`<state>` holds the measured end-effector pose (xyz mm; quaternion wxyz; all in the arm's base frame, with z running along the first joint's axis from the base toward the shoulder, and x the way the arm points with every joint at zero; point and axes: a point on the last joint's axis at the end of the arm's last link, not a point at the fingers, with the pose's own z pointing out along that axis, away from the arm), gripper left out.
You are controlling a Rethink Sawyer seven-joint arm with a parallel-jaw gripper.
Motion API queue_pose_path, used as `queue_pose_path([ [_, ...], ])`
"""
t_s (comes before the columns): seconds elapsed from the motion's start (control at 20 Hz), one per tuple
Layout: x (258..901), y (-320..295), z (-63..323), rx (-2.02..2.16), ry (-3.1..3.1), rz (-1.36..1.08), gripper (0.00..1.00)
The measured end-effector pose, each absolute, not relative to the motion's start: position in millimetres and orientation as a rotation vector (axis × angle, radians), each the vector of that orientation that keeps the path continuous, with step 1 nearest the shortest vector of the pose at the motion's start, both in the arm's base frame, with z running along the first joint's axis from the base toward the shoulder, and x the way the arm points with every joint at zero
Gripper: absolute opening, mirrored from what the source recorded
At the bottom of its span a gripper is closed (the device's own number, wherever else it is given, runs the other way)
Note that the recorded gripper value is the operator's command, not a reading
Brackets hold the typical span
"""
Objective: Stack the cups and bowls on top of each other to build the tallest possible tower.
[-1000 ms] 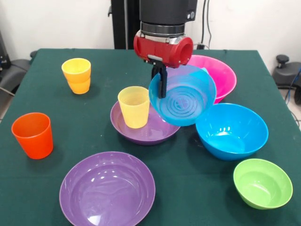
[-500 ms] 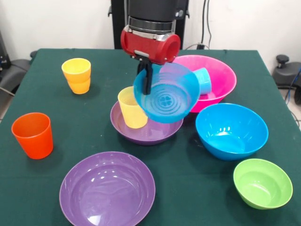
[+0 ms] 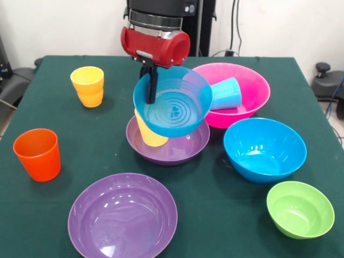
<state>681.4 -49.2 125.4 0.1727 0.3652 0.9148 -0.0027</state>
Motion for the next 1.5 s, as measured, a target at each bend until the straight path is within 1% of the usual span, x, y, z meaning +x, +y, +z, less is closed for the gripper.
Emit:
queue_pose_path([
  [1.3, 678, -61, 129, 1.008, 2.593, -0.046, 0.00],
  [1.5, 676, -62, 134, 0.984, 2.591, -0.056, 0.00],
])
